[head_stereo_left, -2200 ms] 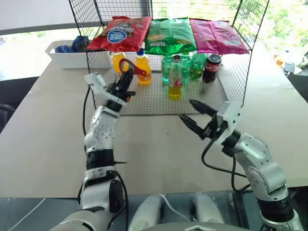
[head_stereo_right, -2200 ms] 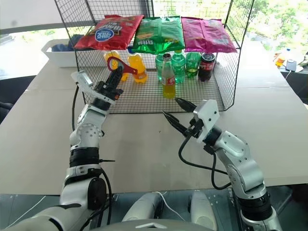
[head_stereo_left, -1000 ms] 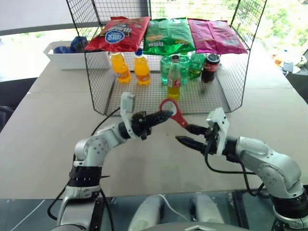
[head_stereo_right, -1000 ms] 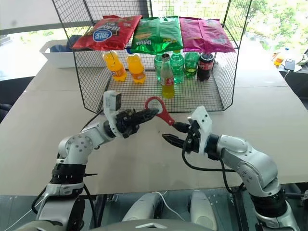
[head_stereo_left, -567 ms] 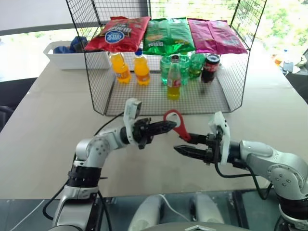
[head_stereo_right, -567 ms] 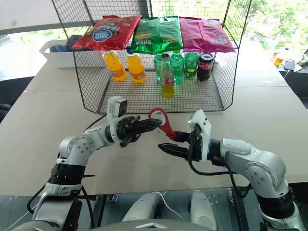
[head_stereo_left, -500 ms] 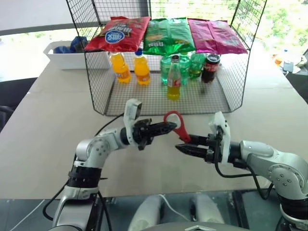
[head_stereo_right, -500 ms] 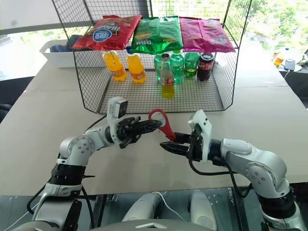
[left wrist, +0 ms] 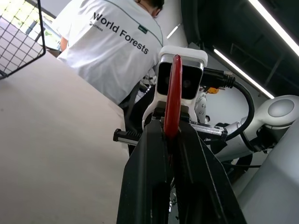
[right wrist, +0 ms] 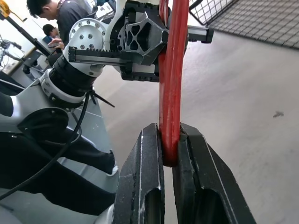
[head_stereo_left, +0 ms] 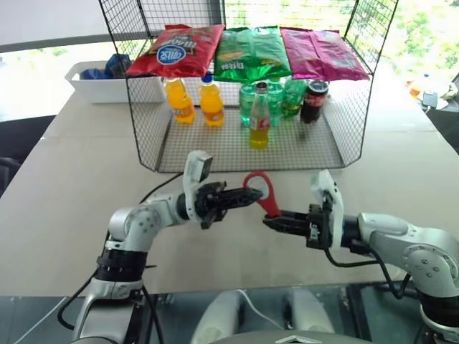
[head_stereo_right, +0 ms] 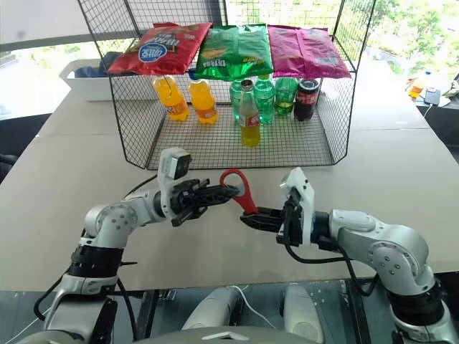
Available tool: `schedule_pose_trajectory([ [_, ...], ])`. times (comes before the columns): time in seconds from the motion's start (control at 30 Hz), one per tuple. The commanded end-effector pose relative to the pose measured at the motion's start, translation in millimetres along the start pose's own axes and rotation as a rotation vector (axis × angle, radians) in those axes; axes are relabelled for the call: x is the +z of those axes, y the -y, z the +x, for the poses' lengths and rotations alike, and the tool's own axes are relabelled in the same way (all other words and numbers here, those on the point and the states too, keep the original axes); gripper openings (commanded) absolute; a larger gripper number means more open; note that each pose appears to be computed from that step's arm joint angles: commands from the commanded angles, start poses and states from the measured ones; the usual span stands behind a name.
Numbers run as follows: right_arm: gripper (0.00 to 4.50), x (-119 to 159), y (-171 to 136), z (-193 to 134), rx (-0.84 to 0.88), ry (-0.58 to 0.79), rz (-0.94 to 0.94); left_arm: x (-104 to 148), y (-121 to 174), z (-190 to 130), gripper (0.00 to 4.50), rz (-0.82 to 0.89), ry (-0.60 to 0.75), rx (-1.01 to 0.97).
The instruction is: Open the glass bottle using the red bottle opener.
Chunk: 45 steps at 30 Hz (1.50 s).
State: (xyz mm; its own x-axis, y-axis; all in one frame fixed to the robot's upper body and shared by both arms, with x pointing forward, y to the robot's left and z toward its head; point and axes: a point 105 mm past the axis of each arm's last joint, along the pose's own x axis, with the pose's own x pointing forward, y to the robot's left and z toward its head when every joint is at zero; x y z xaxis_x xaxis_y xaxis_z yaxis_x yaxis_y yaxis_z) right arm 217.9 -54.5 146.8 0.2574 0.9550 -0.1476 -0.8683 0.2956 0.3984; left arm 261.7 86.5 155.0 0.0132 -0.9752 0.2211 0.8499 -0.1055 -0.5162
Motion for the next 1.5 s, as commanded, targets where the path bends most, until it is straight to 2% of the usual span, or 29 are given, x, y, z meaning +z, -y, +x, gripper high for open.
schedule_pose_trajectory([
  [0.03, 0.00, 10.4, -9.9, 2.8, 0.028, 0.057, -0.019, 5.6, -10.8, 5.3, 0.75, 0.075, 0.012, 0.077],
  [0.07, 0.00, 14.4, -6.3, 2.6, 0.002, 0.089, -0.024, 7.9, -11.5, 5.2, 1.02, 0.083, 0.021, 0.079],
  [0.1, 0.00, 18.0, -3.3, 2.5, -0.018, 0.115, -0.027, 9.8, -12.1, 5.1, 1.56, 0.087, 0.028, 0.081],
  [0.13, 0.00, 21.9, 0.8, 2.0, -0.048, 0.147, -0.026, 12.3, -12.5, 4.5, 1.91, 0.084, 0.041, 0.085],
  [0.2, 0.00, 28.2, 9.2, 0.2, -0.104, 0.200, -0.022, 17.1, -15.2, 2.3, 2.99, 0.083, 0.065, 0.105],
  [0.27, 0.00, 30.9, 14.5, -2.4, -0.135, 0.228, -0.020, 21.5, -20.4, -0.8, 3.87, 0.094, 0.088, 0.138],
  [0.3, 0.00, 32.3, 17.8, -4.1, -0.155, 0.242, -0.021, 24.2, -23.6, -2.0, 4.27, 0.108, 0.100, 0.160],
  [0.33, 0.00, 33.4, 20.7, -5.6, -0.175, 0.254, -0.022, 26.7, -25.8, -2.7, 4.43, 0.116, 0.113, 0.174],
  [0.4, 0.00, 37.2, 31.2, -10.4, -0.241, 0.284, -0.035, 35.4, -31.8, -2.9, 4.43, 0.157, 0.155, 0.214],
  [0.47, 0.00, 48.3, 56.2, -23.2, -0.395, 0.354, -0.098, 48.5, -45.4, -2.4, 4.43, 0.242, 0.212, 0.300],
  [0.53, 0.00, 69.0, 89.4, -46.6, -0.623, 0.460, -0.190, 55.0, -69.7, -0.3, 4.43, 0.417, 0.192, 0.450],
  [0.63, 0.00, 86.5, 104.6, -62.7, -0.749, 0.543, -0.279, 68.5, -91.1, 5.7, 4.43, 0.645, 0.174, 0.598],
  [0.7, 0.00, 91.7, 106.9, -65.6, -0.772, 0.577, -0.304, 81.4, -101.3, 6.0, 4.43, 0.778, 0.187, 0.697],
  [0.83, 0.00, 99.9, 104.4, -66.9, -0.790, 0.619, -0.377, 94.7, -114.6, 10.3, 4.43, 0.889, 0.201, 0.792],
  [0.97, 0.00, 100.9, 92.2, -55.9, -0.759, 0.561, -0.554, 100.7, -127.1, 18.8, 4.43, 0.942, 0.183, 0.862],
  [1.1, 0.00, 86.9, 87.4, -40.2, -0.732, 0.497, -0.618, 100.0, -138.2, 30.6, 4.43, 0.974, 0.150, 0.901],
  [1.5, 0.00, 75.6, 68.4, -17.4, -0.684, 0.524, -0.579, 111.9, -156.8, 51.6, 4.43, 0.931, 0.123, 1.022],
])
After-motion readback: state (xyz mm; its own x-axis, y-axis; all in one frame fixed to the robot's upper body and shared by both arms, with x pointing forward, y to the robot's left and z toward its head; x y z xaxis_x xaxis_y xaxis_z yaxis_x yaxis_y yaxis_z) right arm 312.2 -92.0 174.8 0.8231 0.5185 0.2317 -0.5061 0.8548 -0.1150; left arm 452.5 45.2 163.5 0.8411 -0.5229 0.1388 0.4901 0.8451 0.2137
